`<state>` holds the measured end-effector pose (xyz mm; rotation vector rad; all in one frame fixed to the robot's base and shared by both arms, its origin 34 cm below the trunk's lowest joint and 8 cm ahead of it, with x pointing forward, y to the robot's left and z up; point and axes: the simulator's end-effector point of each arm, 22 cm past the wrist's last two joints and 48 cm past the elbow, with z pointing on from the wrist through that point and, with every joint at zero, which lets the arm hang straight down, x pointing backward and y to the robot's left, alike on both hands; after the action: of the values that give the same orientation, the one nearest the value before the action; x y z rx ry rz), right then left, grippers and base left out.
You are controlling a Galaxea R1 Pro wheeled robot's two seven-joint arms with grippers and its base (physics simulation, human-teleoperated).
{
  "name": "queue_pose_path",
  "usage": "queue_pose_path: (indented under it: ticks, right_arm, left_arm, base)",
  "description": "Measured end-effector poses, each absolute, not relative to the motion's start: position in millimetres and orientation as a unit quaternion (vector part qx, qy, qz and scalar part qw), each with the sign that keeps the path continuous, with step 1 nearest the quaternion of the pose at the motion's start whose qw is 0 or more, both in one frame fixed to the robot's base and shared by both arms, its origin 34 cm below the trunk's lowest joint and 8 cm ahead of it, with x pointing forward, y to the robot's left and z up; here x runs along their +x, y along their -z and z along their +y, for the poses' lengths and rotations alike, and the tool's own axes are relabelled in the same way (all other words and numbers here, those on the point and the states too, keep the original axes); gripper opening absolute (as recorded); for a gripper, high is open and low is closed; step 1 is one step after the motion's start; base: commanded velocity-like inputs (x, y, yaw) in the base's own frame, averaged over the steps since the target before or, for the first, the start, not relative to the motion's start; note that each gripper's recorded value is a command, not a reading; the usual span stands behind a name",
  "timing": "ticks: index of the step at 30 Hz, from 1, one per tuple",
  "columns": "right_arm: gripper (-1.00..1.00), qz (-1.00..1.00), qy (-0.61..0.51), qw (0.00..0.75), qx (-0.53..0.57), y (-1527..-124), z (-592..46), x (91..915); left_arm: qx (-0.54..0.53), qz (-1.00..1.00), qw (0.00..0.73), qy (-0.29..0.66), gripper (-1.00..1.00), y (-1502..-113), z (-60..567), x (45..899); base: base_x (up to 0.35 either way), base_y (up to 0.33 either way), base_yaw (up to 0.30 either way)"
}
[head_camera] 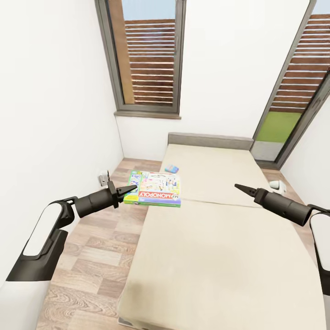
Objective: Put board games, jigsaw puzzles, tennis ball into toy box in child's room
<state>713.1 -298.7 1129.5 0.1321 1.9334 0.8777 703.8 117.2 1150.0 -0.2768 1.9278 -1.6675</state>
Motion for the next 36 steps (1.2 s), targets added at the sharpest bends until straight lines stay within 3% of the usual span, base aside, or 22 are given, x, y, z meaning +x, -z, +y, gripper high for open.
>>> queue_pose_path:
  ticks: [17,36]
  right_arm:
    - [1.00,0.790,-0.358,0.495,0.052,-1144,-300,710]
    - [1.00,0.838,-0.279,0.468,0.036,-1113,-289,712]
  left_arm:
    - [-0.095,0.717,0.294,0.625,-1.00,-1165,117,699]
    - [-0.103,0.734,0.286,0.608,-1.00,-1147,98,696]
  base:
    - [0.000,0.000,0.000]
    - [0.000,0.000,0.000]
